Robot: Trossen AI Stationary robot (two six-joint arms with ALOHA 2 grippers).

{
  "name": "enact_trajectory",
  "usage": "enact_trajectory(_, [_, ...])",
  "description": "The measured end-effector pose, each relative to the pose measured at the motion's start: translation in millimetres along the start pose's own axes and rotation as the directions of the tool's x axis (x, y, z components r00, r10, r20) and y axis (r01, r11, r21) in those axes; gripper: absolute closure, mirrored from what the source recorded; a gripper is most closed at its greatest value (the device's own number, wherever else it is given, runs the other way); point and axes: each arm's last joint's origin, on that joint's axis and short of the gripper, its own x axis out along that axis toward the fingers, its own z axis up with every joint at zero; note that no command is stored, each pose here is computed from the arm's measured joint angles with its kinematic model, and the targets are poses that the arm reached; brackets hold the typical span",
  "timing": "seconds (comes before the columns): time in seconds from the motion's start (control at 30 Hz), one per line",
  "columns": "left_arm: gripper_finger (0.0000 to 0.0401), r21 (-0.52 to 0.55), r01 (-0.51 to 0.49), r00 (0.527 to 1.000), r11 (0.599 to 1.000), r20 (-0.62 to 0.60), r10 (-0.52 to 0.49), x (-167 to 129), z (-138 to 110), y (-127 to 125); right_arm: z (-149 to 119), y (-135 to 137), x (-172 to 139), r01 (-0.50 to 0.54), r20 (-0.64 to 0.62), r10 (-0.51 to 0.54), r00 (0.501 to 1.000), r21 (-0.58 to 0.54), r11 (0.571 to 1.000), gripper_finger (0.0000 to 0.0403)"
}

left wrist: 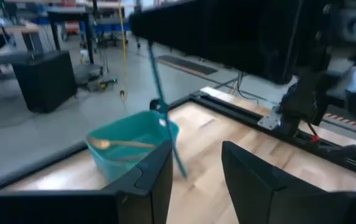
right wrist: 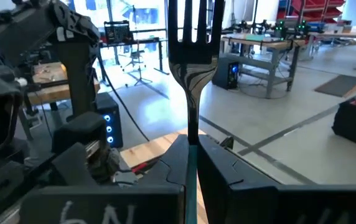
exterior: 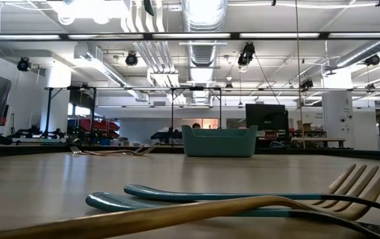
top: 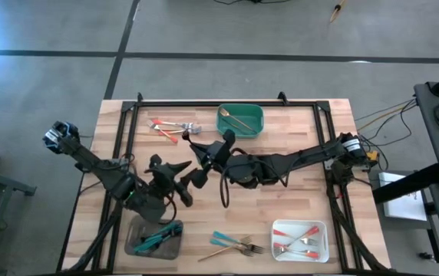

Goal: Sort silverware by color (type)
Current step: Put the blue fork into the black bin

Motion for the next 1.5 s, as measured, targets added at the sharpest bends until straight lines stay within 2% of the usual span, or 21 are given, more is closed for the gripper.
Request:
enact_trajectory(0.27, [0.028,0.035,-0.06,0.998,0.998,0.018,0.059,18.3,7.0,5.0,1.0,0.8,-0.2,-0.015,0.007,0.015,1.0,-0.004,1.0,0.039])
enact_trajectory(0.37, [0.0282,0.042,-0.047,0.999,0.998,0.001,0.048,23.5,7.6,6.2,1.0,0.5,0.0,-0.029,0.003,0.029,1.0,-0.01,1.0,0.039])
enact_trajectory(0.7, [0.033,0.05,-0.047,0.999,0.998,-0.008,0.047,27.7,8.4,7.6,1.7,0.9,-0.2,-0.047,0.005,0.047,0.999,-0.033,0.998,0.039])
enact_trajectory(0.9, [0.0337,0.053,-0.048,0.999,0.997,-0.007,0.048,27.7,8.4,7.5,2.4,0.9,-0.4,-0.051,0.007,0.052,0.999,-0.065,0.997,0.039])
enact_trajectory(1.17, [0.0328,0.042,-0.041,0.999,0.998,-0.004,0.041,25.6,8.6,6.3,6.7,-0.1,-3.1,-0.059,0.014,0.06,0.998,-0.071,0.996,0.039])
enact_trajectory(1.33, [0.0308,0.042,-0.041,0.999,0.998,-0.004,0.041,25.7,8.7,6.5,8.5,-0.1,-4.6,-0.066,0.016,0.067,0.998,-0.068,0.996,0.039])
enact_trajectory(1.5, [0.0278,0.061,-0.074,0.997,0.995,0.014,0.073,25.9,8.9,7.9,10.2,2.0,-5.7,-0.138,0.019,0.138,0.99,-0.045,0.989,0.039])
